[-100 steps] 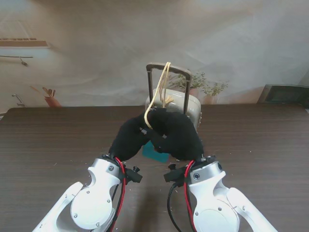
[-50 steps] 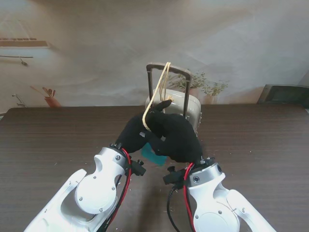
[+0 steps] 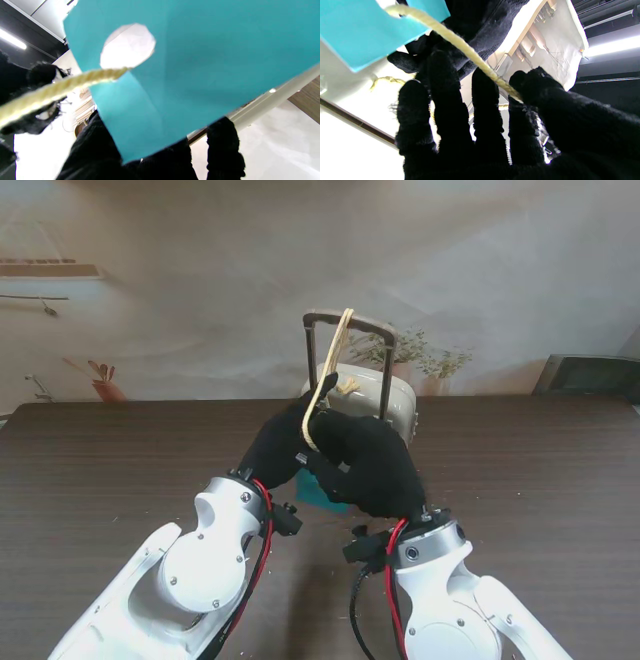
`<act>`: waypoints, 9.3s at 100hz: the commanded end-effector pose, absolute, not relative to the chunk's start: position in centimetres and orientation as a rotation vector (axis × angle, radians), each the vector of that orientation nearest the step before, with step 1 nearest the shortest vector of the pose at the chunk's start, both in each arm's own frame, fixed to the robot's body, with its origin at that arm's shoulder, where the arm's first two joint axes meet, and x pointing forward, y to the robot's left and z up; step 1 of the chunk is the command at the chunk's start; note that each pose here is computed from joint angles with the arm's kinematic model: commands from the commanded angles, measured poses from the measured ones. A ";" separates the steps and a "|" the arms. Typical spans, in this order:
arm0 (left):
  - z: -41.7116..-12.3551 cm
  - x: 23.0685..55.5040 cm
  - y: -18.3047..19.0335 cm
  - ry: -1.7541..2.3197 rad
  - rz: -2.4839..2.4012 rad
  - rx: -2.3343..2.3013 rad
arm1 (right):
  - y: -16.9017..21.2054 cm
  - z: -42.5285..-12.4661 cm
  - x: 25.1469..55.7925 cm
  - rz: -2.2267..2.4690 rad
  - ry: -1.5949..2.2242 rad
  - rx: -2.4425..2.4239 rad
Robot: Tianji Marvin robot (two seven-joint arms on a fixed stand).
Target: Attach a luggage tag to a suitcase
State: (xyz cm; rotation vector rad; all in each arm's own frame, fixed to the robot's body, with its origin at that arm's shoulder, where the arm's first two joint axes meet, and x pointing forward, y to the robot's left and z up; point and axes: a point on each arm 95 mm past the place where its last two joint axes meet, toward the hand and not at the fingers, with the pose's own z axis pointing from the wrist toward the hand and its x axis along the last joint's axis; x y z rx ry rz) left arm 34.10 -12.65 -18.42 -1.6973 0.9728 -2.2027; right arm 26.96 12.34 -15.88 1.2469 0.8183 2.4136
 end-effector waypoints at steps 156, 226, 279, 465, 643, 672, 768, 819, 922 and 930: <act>-18.3 38.2 -15.6 0.638 -2.266 -1.790 | 11.0 -16.3 26.5 2.362 0.826 1.258; -18.3 39.0 -17.1 0.539 -2.309 -1.972 | 10.8 -16.5 26.2 2.362 0.822 1.256; -18.4 38.8 -17.6 0.427 -2.415 -2.222 | 10.6 -16.6 26.0 2.358 0.828 1.257; -15.4 35.5 -12.7 0.302 -2.404 -2.199 | 9.7 -17.0 28.0 2.300 0.511 1.221; -13.2 33.7 -9.3 0.376 -2.369 -2.061 | 7.5 -19.8 34.0 1.831 0.759 1.235; -13.6 33.8 -9.8 0.397 -2.372 -2.091 | 8.3 -19.9 36.7 1.853 0.797 1.263; -17.0 32.2 -8.1 0.340 -2.274 -2.187 | 9.9 -24.3 39.6 1.793 0.855 1.288; -19.1 31.7 -7.6 0.398 -2.190 -2.209 | 10.3 -25.0 40.0 1.783 0.874 1.289; -24.4 30.6 -8.8 0.720 -1.913 -2.436 | 10.5 -26.0 39.3 1.790 0.872 1.320; -24.8 30.9 -9.1 0.786 -1.873 -2.465 | 10.6 -26.1 39.3 1.791 0.870 1.323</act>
